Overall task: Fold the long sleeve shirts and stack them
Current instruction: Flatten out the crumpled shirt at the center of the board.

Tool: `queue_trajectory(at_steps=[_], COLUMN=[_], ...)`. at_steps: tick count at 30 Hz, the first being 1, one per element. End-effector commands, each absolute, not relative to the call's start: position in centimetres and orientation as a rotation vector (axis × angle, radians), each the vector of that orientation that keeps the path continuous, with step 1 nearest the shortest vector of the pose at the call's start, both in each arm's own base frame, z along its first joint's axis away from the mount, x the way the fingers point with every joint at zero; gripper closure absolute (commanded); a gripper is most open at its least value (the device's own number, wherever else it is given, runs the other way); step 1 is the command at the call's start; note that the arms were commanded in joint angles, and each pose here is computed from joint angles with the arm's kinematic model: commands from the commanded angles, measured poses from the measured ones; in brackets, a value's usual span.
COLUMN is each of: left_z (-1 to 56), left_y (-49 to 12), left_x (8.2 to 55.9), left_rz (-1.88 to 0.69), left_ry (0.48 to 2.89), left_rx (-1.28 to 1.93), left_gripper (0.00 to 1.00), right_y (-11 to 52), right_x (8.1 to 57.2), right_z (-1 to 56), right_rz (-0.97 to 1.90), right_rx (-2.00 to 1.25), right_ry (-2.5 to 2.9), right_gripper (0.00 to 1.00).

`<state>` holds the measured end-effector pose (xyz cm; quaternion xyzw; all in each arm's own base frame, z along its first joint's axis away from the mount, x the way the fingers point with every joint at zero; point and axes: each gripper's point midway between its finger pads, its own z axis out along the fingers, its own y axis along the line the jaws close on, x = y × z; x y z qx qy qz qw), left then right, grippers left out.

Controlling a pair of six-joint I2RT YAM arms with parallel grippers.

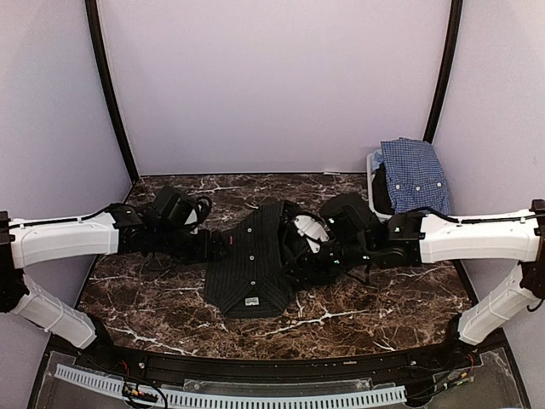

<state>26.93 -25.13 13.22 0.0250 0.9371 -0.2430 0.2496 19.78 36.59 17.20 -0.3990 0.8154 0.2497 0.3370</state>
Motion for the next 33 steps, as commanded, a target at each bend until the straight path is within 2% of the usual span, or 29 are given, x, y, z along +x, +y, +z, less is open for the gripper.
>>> queue_trajectory(at_steps=[1,10,18,26,30,32,33], left_z=[11.5,7.1,5.2,3.6,3.2,3.3,3.4], left_y=[-23.1,-23.8,-26.1,-27.7,-27.8,-28.0,-28.0], left_x=[23.2,18.0,18.0,18.2,18.5,18.6,18.7], left_rz=[-0.625,-0.669,-0.590,-0.565,-0.534,-0.536,-0.538], left_ry=[2.628,2.752,2.783,2.801,2.803,2.801,2.800], left_rx=[0.027,0.093,0.178,0.219,0.220,0.220,0.221], left_gripper=[0.27,0.34,0.36,0.44,0.55,0.68,0.78], right_y=[37.6,41.0,41.1,40.4,40.3,40.2,40.2], right_x=[18.8,15.7,17.4,17.6,17.4,17.2,17.1], right_z=[15.4,11.9,8.3,3.6,2.2,1.7,1.6], right_rz=[0.601,0.538,0.368,0.343,0.351,0.357,0.363], right_rx=[-1.086,-1.254,-1.217,-1.184,-1.170,-1.165,-1.161], right_ry=[2.165,2.179,2.227,2.324,2.359,2.375,2.379], right_gripper=[0.30,0.36,0.37,0.37,0.39,0.42,0.46])
